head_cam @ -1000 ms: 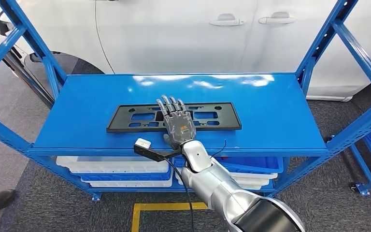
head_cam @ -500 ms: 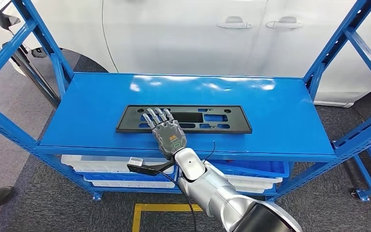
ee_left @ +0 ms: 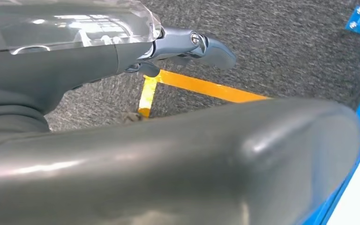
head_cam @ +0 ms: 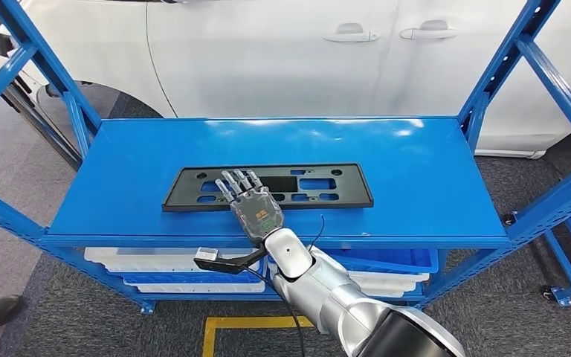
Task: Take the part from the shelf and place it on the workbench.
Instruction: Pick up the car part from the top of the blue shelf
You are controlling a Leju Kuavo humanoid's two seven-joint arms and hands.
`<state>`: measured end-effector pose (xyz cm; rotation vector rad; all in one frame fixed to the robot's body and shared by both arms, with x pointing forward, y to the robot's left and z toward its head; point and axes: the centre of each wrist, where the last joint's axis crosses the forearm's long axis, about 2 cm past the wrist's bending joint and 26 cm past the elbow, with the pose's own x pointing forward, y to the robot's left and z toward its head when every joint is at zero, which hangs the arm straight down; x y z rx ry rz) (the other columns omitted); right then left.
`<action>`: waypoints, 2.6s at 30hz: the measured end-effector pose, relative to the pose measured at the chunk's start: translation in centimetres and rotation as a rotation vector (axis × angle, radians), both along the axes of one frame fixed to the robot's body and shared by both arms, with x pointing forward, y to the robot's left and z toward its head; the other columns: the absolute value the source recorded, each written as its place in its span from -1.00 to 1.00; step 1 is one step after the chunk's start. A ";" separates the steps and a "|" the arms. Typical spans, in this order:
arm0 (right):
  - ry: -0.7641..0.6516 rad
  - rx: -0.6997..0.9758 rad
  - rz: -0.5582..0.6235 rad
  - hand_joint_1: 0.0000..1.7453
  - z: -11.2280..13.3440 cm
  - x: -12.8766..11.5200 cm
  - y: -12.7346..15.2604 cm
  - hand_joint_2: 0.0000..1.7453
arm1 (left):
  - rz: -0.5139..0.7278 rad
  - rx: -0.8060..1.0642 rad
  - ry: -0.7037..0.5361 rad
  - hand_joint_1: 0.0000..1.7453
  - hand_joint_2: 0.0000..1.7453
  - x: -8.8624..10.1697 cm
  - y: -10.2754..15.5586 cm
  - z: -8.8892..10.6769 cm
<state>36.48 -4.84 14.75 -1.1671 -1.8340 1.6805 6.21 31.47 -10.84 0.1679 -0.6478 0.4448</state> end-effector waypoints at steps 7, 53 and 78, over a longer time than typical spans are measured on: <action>-0.006 0.008 -0.014 -1.00 0.3 0.3 -0.1 1.00 | -0.003 -0.002 -0.007 -1.00 -1.00 0.3 0.0 0.1; 0.079 -0.048 -0.148 1.00 0.5 1.6 -1.4 1.00 | -0.021 0.022 -0.006 -1.00 -1.00 1.5 0.6 0.3; 0.081 0.016 -0.120 1.00 1.1 1.8 -1.2 1.00 | -0.066 0.062 -0.133 -1.00 1.00 1.1 0.5 0.2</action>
